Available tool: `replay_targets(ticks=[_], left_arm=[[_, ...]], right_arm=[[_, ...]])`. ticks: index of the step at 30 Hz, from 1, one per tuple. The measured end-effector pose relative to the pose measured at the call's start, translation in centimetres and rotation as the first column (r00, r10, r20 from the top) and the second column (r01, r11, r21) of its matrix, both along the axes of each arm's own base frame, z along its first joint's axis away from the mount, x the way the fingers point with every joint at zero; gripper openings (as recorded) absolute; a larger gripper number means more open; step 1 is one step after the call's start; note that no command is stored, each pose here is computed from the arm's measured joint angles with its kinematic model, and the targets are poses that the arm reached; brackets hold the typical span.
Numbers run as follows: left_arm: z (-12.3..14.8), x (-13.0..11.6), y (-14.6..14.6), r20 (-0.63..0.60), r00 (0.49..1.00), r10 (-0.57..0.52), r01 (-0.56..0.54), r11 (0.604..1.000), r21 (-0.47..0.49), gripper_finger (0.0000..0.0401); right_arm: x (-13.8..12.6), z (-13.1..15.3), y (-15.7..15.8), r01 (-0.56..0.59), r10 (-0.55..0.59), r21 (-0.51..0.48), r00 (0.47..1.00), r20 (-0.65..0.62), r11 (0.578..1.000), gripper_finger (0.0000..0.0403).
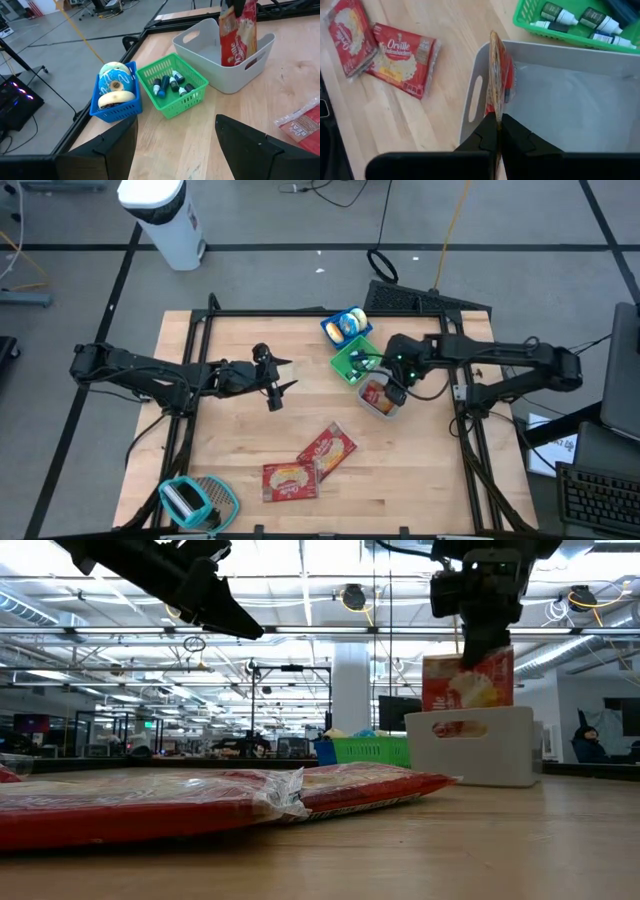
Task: Pick & Place Food Item
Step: Put the top red popcorn bag into the gray bin, then put the bottom red popcorn bag into the gray bin
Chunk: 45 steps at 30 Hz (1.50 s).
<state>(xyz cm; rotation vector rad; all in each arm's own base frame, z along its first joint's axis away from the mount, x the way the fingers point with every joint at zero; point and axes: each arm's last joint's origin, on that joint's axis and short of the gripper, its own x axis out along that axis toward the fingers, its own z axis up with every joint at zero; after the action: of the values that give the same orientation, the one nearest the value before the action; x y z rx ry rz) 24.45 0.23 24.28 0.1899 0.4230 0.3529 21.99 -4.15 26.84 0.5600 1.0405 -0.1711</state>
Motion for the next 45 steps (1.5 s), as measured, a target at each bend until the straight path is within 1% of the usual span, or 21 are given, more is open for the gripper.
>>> replay_targets(ticks=[3,6,10,16,20,24,28,32,36,40,45], left_arm=[[0.0,0.0,0.0,0.000,1.000,0.000,0.000,1.000,0.000,0.0269],[0.0,0.0,0.0,0.000,1.000,0.000,0.000,1.000,0.000,0.0269],[0.0,0.0,0.0,0.000,1.000,0.000,0.000,1.000,0.000,0.0269],[0.0,0.0,0.0,0.000,1.000,0.000,0.000,1.000,0.000,0.0269],[0.0,0.0,0.0,0.000,1.000,0.000,0.000,1.000,0.000,0.0269],[0.0,0.0,0.0,0.000,1.000,-0.001,0.001,1.000,0.000,0.0269],[0.0,0.0,0.0,0.005,1.000,0.004,-0.004,1.000,-0.010,0.0269],[0.0,0.0,0.0,0.011,1.000,0.011,-0.010,1.000,-0.025,0.0269],[0.0,0.0,0.0,0.011,1.000,0.011,-0.011,1.000,-0.025,0.0269],[0.1,0.0,0.0,0.021,1.000,0.008,-0.008,1.000,-0.019,0.0269],[0.3,0.1,0.0,0.042,0.999,0.006,-0.006,1.000,-0.016,0.0269]], right_arm=[[0.6,-0.3,-0.1,0.000,0.000,-0.003,1.000,0.011,1.000,0.0000],[0.9,-0.6,-0.3,0.019,-0.019,-0.035,1.000,-0.002,0.999,0.0000],[0.8,-0.9,-0.5,0.048,-0.052,-0.088,0.998,-0.043,0.995,0.0000],[0.6,-1.0,-0.7,0.079,-0.090,-0.157,0.994,-0.067,0.984,0.0001],[0.4,-1.6,-0.7,0.081,-0.098,-0.187,0.991,-0.086,0.979,0.0013],[-0.1,-2.9,-0.8,0.074,-0.107,-0.229,0.985,-0.138,0.971,0.0043],[-0.2,-4.0,-0.8,0.070,-0.104,-0.236,0.985,-0.137,0.969,0.0093],[0.0,-4.0,-0.9,0.083,-0.121,-0.278,0.985,-0.120,0.957,0.0147],[-0.1,-3.6,-0.9,0.053,-0.086,-0.305,0.992,-0.095,0.951,0.0188],[-0.1,-3.2,-0.9,0.061,-0.084,-0.310,0.995,-0.061,0.949,0.0208],[-0.1,-2.5,-0.9,0.080,-0.084,-0.317,0.996,0.001,0.945,0.0210]])
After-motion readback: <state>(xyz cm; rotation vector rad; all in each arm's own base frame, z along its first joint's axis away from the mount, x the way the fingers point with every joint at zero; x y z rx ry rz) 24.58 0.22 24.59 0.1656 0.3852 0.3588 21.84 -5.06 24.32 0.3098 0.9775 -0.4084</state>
